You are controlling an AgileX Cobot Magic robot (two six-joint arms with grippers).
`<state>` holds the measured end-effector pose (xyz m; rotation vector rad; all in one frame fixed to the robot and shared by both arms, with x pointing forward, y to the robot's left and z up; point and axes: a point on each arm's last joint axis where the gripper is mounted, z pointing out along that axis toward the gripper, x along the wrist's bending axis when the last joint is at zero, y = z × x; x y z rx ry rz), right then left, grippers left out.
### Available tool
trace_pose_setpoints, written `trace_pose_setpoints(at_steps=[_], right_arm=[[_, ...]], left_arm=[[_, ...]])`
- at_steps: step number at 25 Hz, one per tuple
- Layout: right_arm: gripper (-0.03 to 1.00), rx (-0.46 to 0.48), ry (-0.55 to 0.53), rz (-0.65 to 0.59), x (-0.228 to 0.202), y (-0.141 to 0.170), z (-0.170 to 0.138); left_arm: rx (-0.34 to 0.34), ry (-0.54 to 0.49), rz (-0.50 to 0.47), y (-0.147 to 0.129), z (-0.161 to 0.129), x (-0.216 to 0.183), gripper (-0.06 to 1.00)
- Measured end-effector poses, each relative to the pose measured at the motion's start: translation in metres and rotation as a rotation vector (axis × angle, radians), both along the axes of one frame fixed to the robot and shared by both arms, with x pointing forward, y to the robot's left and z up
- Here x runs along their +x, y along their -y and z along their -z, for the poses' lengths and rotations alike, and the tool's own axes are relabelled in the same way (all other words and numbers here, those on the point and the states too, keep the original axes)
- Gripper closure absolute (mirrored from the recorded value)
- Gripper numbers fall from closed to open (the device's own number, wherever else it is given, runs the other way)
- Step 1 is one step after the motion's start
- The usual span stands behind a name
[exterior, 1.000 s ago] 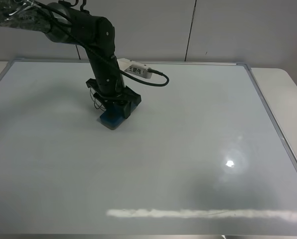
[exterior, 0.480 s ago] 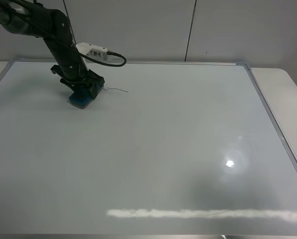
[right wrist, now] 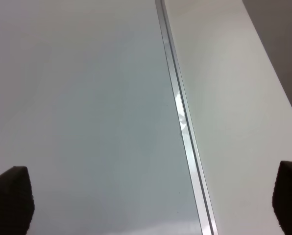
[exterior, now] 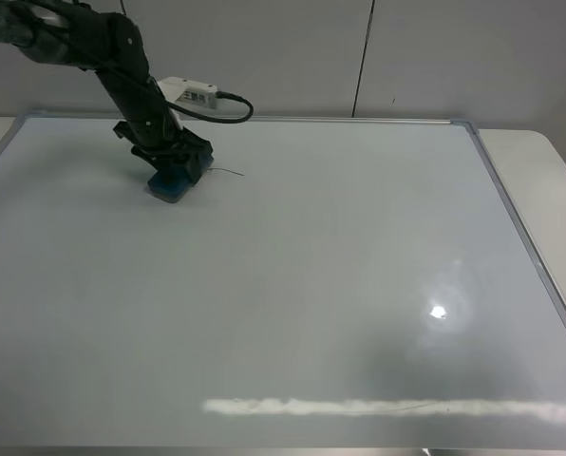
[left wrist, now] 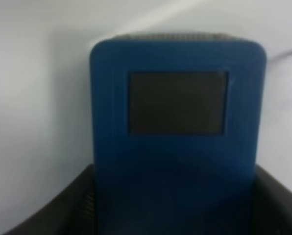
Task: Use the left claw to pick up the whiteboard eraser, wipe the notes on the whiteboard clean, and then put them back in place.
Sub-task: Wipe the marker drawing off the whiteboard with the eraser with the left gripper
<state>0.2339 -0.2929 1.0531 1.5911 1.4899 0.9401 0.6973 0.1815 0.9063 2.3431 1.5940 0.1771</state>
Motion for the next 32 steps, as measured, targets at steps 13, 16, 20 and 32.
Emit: trace_pose_setpoints(at_steps=[13,16,20,32], right_arm=[[0.00,0.000,0.000,0.000,0.000,0.000,0.000],[0.00,0.000,0.000,0.000,0.000,0.000,0.000],[0.00,0.000,0.000,0.000,0.000,0.000,0.000],[0.00,0.000,0.000,0.000,0.000,0.000,0.000]], left_arm=[[-0.019,-0.056,0.212,0.102,0.005,-0.005,0.39],[-0.004,-0.070,0.174,0.080,0.006,0.004,0.39],[0.021,-0.081,0.087,0.025,0.005,0.022,0.39],[-0.046,-0.091,-0.140,-0.079,0.000,0.041,0.39]])
